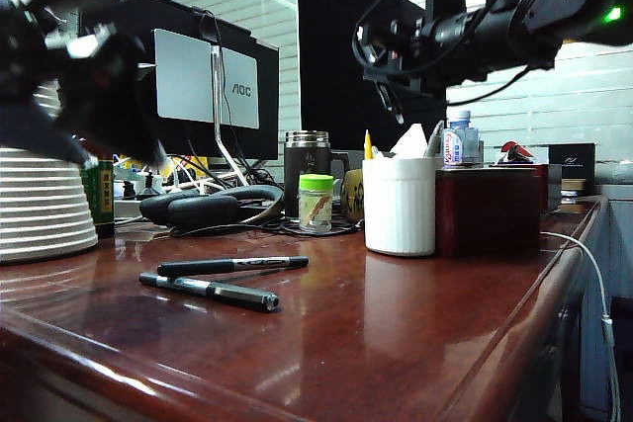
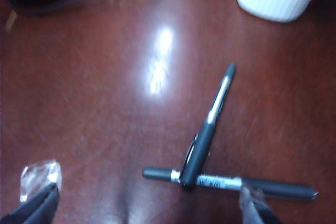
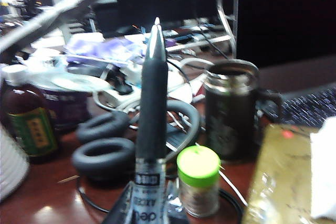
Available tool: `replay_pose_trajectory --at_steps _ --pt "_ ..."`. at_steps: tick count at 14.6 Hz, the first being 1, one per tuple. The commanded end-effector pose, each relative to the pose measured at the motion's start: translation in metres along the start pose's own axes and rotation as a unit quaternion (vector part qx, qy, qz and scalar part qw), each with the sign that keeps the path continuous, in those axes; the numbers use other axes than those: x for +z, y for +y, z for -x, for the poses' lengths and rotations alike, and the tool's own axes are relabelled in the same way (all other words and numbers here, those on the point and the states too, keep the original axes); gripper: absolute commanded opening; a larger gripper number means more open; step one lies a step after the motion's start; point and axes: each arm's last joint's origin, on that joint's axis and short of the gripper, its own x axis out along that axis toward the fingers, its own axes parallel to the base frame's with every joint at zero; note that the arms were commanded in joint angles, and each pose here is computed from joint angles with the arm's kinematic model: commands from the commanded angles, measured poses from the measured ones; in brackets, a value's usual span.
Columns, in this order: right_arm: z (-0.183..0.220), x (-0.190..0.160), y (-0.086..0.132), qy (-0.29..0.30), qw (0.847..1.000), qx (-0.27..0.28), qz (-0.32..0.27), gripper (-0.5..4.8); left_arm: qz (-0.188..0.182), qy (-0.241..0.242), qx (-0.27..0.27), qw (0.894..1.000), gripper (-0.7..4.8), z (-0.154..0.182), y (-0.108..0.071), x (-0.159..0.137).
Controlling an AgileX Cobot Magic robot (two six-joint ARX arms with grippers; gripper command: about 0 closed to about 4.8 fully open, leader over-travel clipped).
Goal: Pick up all the pens on the desk and put them into the pen holder one by one.
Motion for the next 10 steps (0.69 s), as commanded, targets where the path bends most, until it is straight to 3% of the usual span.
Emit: replay_pose_trajectory --at_steps 1,4,9,10 --pt "-0.0003 -0.0067 -0.0007 0.030 0.999 -0.008 0.011 -0.02 -0.002 0.017 -0.001 1.000 4.79 -0.0091 -0.0011 -0.0029" --pt "0.0006 -0.0147 -0.0015 0.071 0.997 -0.011 0.016 -0.02 -0.003 0.028 -0.001 1.000 4.79 -0.0135 -0.0016 -0.0051" --pt "0.0007 -0.0154 -0.0016 0.075 0.997 -0.011 0.019 0.03 -0.003 0.029 -0.001 1.000 4.79 -0.0136 -0.0016 -0.0054" --pt "0.0007 -0.0154 -0.0016 0.075 0.997 -0.011 0.019 0.50 -0.003 0.030 -0.001 1.000 4.79 -0.0136 -0.0016 -0.0054"
